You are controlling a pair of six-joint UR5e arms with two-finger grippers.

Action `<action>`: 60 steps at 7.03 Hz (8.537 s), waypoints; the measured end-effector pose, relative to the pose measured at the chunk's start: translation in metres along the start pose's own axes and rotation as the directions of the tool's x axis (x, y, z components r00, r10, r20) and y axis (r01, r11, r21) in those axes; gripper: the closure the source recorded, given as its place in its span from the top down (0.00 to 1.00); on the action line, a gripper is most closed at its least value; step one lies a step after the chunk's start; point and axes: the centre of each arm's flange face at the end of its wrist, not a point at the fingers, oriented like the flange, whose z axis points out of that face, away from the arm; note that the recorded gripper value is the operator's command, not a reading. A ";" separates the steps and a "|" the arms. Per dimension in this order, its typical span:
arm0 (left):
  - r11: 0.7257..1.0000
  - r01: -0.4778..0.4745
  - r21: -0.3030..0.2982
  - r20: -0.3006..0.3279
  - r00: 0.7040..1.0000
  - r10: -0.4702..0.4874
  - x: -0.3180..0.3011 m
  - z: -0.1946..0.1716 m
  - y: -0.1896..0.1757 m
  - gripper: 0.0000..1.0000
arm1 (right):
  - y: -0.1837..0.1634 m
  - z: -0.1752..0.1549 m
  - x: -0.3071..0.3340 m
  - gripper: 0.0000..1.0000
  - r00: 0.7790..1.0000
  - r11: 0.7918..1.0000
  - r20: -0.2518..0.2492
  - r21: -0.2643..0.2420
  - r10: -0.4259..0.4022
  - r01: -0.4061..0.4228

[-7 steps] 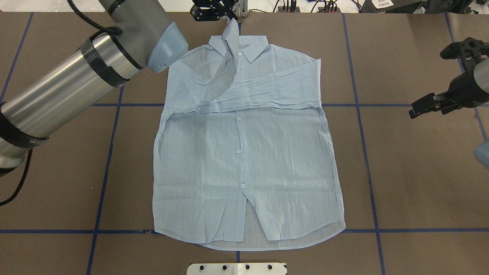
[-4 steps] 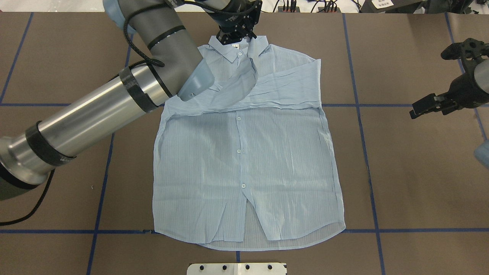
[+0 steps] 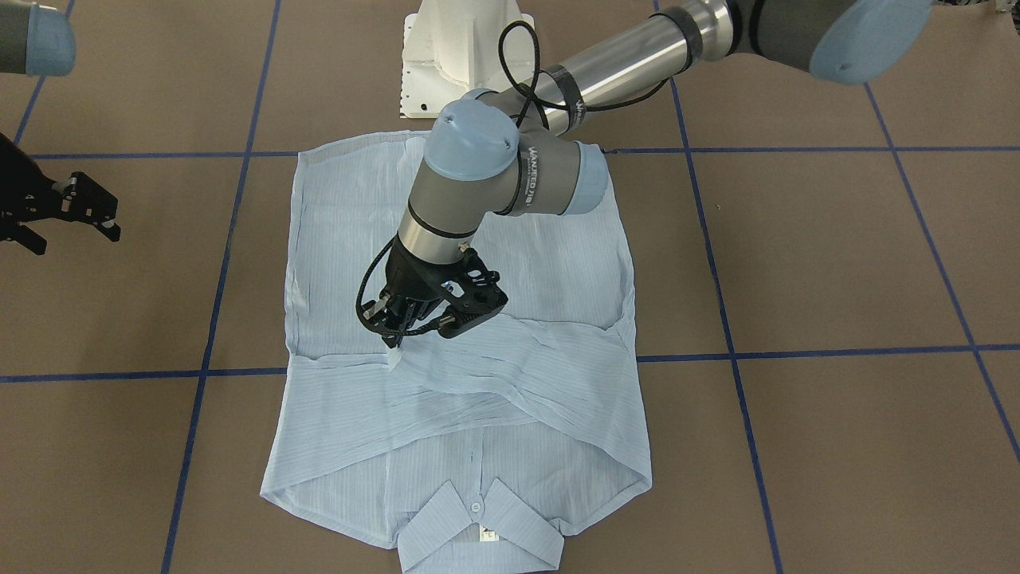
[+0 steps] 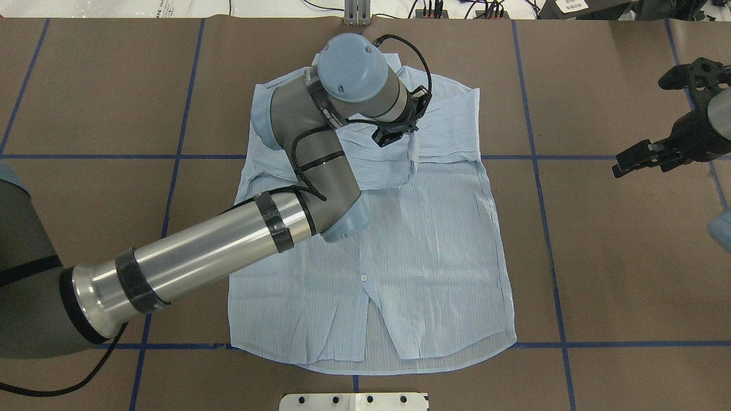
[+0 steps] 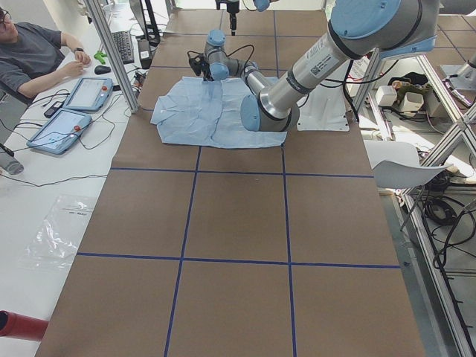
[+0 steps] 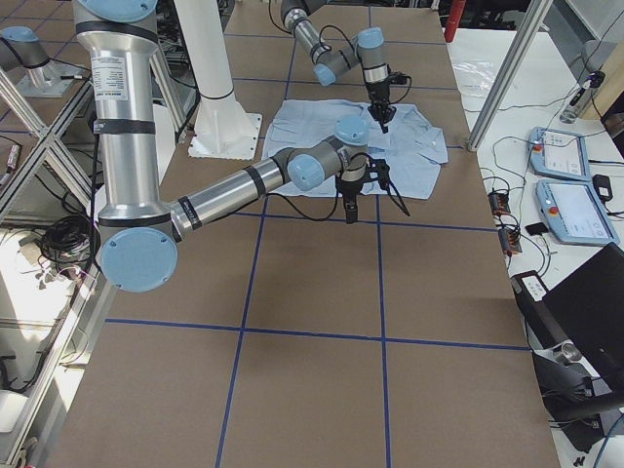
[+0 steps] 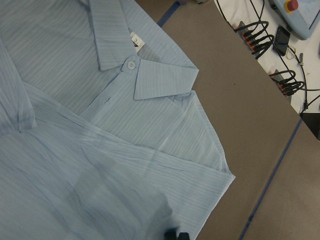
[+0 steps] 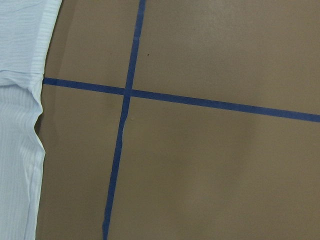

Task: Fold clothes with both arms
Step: 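Release the sleeve with the left gripper while the right gripper moves toward the hem, then move the left gripper to its hem corner while the right reaches the other, then grasp both hem corners nearest the robot with left and right grippers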

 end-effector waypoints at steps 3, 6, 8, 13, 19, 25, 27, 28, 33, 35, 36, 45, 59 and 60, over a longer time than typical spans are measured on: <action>1.000 -0.020 -0.014 -0.030 0.999 0.020 -0.010 0.028 0.052 1.00 | -0.005 0.002 -0.003 1.00 1.000 1.000 0.001 0.001 -0.001 0.001; 0.993 -0.115 -0.037 -0.069 0.991 0.112 -0.004 0.007 0.050 0.99 | -0.009 -0.002 -0.013 1.00 1.000 1.000 0.015 0.014 0.003 -0.003; 0.983 -0.168 -0.067 -0.001 0.986 0.168 -0.038 -0.012 0.025 0.99 | 0.001 0.009 -0.045 1.00 0.996 0.998 0.074 0.043 0.040 -0.044; 0.916 -0.384 -0.117 0.153 0.904 0.399 -0.180 -0.157 -0.010 0.97 | 0.073 0.072 -0.167 1.00 0.993 0.992 0.076 0.079 0.090 -0.096; 0.901 -0.418 -0.112 0.165 0.887 0.432 -0.211 -0.211 -0.017 0.96 | 0.180 0.140 -0.221 0.89 0.996 0.996 0.002 0.012 0.086 -0.086; 0.905 -0.415 -0.093 0.165 0.890 0.425 -0.208 -0.215 -0.026 0.92 | 0.205 0.163 -0.222 0.41 0.998 0.993 -0.017 -0.096 0.068 -0.070; 0.906 -0.415 -0.088 0.165 0.890 0.424 -0.207 -0.216 -0.029 0.90 | 0.207 0.166 -0.221 0.27 0.997 0.990 -0.019 -0.118 0.070 -0.071; 0.906 -0.415 -0.086 0.166 0.891 0.424 -0.207 -0.216 -0.030 0.88 | 0.208 0.167 -0.221 0.14 0.997 0.990 -0.019 -0.123 0.070 -0.072; 0.911 -0.403 -0.091 0.217 0.885 0.413 -0.230 -0.199 -0.038 0.84 | 0.206 0.146 -0.224 0.00 0.997 0.988 0.020 -0.138 0.076 -0.073; 0.915 -0.391 -0.097 0.285 0.870 0.402 -0.277 -0.176 -0.028 0.84 | 0.203 0.137 -0.224 0.00 0.996 0.989 0.032 -0.127 0.080 -0.075; 0.922 -0.372 -0.110 0.321 0.865 0.387 -0.306 -0.161 -0.008 0.83 | 0.203 0.137 -0.222 0.00 0.996 0.989 0.029 -0.124 0.082 -0.078; 0.927 -0.324 -0.188 0.423 0.825 0.374 -0.396 -0.129 0.072 0.59 | 0.197 0.128 -0.220 0.00 0.995 0.991 0.039 -0.102 0.087 -0.083; 0.886 -0.396 -0.243 0.360 0.811 0.461 -0.383 -0.158 0.083 0.00 | 0.178 0.100 -0.217 0.00 0.989 0.990 0.088 -0.094 0.117 -0.109; 0.884 -0.398 -0.246 0.348 0.815 0.463 -0.380 -0.168 0.079 0.00 | 0.169 0.091 -0.212 0.00 0.985 0.987 0.105 -0.103 0.136 -0.125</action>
